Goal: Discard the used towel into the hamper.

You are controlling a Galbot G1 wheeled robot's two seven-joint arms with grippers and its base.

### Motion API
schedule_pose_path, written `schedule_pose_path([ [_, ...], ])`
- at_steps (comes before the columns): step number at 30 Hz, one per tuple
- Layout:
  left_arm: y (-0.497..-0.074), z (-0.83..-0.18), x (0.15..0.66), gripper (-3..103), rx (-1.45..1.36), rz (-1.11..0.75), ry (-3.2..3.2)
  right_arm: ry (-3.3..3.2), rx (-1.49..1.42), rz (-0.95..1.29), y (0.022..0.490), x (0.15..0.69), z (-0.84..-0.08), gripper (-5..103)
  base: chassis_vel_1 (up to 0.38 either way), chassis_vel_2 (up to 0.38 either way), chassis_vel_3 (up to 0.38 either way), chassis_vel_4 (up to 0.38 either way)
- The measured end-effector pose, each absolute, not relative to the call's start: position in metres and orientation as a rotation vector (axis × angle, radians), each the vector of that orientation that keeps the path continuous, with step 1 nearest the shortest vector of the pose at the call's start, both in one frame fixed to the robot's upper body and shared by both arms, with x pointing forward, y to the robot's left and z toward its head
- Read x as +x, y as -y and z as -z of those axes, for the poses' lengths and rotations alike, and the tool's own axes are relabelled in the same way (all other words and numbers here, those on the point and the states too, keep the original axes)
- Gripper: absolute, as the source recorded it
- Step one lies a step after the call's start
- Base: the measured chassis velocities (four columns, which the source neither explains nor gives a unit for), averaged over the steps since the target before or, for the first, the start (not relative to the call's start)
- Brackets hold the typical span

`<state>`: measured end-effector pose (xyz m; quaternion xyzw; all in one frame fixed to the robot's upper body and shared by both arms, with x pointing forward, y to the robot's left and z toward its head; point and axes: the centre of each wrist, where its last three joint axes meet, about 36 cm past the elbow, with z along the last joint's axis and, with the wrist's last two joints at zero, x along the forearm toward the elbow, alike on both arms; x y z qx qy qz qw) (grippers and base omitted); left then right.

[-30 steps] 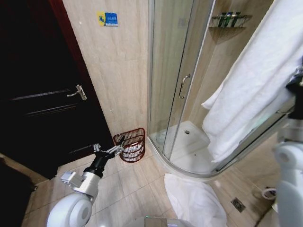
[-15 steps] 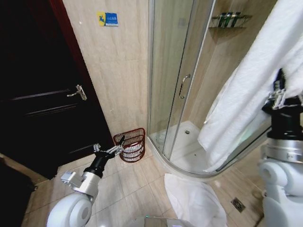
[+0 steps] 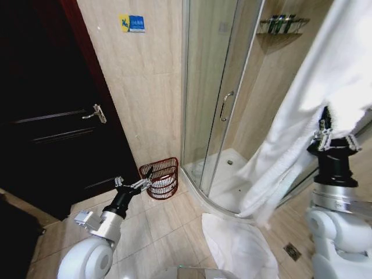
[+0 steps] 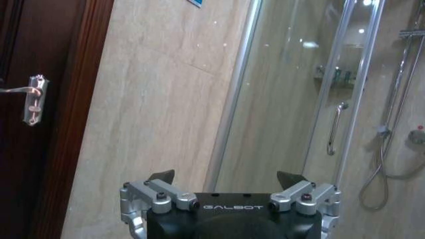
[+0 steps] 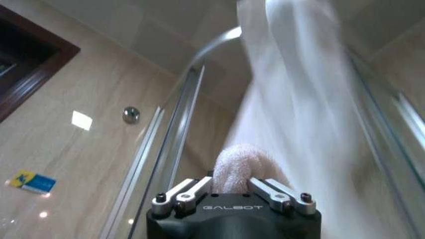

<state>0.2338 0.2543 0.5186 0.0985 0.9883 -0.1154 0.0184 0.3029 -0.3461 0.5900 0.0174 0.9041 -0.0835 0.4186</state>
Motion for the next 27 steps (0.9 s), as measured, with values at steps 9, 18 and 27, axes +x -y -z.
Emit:
schedule_pose_path([
  [9,-0.254,-0.519,0.234,100,0.306,0.358,-3.069,-2.18,0.049,0.279,0.357,0.287,-0.623,6,0.0,0.0,0.0,0.0],
  [18,-0.254,-0.519,0.234,100,0.306,0.358,-3.069,-2.153,0.063,0.284,0.36,0.276,-0.635,6,0.0,0.0,0.0,0.0],
  [27,-0.254,-0.519,0.234,100,0.306,0.358,-3.069,-2.158,0.062,0.276,0.357,0.275,-0.634,6,0.0,0.0,0.0,0.0],
])
